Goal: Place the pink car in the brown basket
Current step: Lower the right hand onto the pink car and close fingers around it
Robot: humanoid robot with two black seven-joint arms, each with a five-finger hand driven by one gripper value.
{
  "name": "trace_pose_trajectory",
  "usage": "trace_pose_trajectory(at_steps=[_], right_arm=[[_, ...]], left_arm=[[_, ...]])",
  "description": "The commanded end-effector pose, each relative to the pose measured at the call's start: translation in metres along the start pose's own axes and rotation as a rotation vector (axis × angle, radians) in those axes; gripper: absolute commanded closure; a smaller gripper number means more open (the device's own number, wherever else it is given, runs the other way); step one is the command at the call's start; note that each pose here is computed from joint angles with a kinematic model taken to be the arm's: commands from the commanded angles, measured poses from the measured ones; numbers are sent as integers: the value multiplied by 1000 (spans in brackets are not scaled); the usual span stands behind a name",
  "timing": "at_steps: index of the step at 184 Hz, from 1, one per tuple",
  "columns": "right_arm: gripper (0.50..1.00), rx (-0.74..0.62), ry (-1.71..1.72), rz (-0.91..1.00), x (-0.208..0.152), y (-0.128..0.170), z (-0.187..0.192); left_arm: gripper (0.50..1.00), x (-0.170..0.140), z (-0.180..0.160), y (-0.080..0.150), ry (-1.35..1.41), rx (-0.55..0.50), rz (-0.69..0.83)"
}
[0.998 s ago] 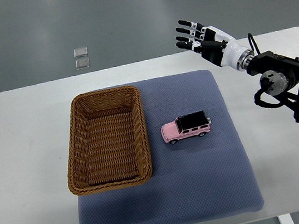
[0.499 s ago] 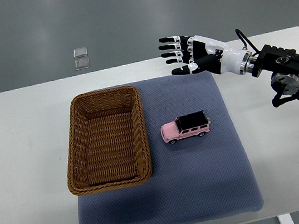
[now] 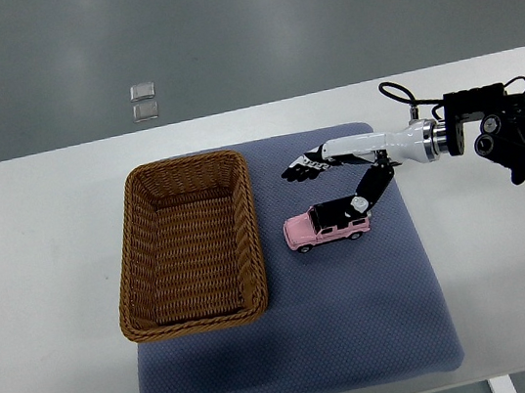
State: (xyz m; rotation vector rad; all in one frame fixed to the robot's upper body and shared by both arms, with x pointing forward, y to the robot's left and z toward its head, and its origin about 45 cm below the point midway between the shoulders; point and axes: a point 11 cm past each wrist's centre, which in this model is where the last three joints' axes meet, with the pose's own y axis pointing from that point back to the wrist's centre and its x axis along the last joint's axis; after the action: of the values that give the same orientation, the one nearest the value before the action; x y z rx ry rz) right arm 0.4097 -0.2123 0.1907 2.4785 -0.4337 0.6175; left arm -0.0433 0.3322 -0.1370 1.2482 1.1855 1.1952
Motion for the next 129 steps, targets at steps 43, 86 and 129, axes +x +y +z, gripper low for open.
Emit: trace_pose_trajectory(at_steps=[43,86,129], right_arm=[[589,-39,104,16,-13,-8,9],[603,-43,114,27,-13,-10,9],[640,-65,133,10,-19,-9,15]], left_arm=[[500,-1,0,0,0,0,-3],[500,0,0,0,0,0,0],[500,0,0,0,0,0,0]])
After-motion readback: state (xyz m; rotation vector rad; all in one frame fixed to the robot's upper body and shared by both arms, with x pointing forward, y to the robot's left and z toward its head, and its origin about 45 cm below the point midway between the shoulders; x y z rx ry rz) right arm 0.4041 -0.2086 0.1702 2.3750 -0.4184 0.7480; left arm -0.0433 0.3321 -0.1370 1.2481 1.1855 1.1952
